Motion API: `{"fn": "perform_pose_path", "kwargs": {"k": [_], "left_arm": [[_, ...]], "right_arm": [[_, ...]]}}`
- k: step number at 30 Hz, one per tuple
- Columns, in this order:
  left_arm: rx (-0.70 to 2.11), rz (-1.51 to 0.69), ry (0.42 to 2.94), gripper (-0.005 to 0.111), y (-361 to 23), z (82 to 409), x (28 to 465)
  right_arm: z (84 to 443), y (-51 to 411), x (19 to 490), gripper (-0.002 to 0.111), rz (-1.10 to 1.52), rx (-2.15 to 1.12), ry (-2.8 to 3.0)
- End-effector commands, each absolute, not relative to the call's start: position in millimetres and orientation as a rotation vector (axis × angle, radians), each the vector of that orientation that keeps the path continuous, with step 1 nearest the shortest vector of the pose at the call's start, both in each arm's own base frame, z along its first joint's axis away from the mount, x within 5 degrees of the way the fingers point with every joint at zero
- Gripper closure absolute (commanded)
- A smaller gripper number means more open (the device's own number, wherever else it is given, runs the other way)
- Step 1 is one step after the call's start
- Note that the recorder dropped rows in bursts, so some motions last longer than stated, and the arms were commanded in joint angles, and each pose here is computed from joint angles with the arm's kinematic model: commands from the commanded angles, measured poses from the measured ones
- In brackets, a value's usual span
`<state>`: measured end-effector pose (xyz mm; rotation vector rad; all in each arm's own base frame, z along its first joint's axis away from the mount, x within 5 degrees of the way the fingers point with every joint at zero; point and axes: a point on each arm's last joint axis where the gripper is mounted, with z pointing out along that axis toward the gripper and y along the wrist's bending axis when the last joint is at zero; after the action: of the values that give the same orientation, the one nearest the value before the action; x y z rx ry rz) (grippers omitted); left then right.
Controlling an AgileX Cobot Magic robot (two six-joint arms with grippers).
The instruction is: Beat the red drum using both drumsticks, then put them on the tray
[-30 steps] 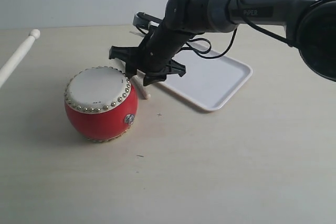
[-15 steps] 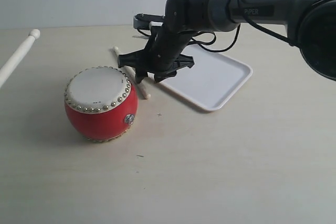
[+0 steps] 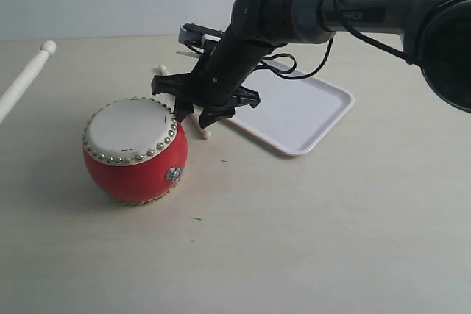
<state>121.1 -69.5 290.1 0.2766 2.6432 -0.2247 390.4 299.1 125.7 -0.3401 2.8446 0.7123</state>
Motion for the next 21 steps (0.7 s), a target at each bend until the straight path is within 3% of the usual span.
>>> {"fn": "perform_pose_path", "kwargs": {"k": [1, 8, 21], "left_arm": [[0.265, -0.231, 2.626, 0.107, -68, 294, 121], [0.265, -0.231, 2.626, 0.107, -68, 294, 121], [0.265, -0.232, 2.631, 0.107, -69, 293, 121]], "right_arm": [[130, 296, 396, 0.060, 0.627, -0.415, 2.765], [125, 289, 408, 0.060, 0.396, -0.562, 2.717], [123, 295, 412, 0.060, 0.438, -0.530, 2.745]]}}
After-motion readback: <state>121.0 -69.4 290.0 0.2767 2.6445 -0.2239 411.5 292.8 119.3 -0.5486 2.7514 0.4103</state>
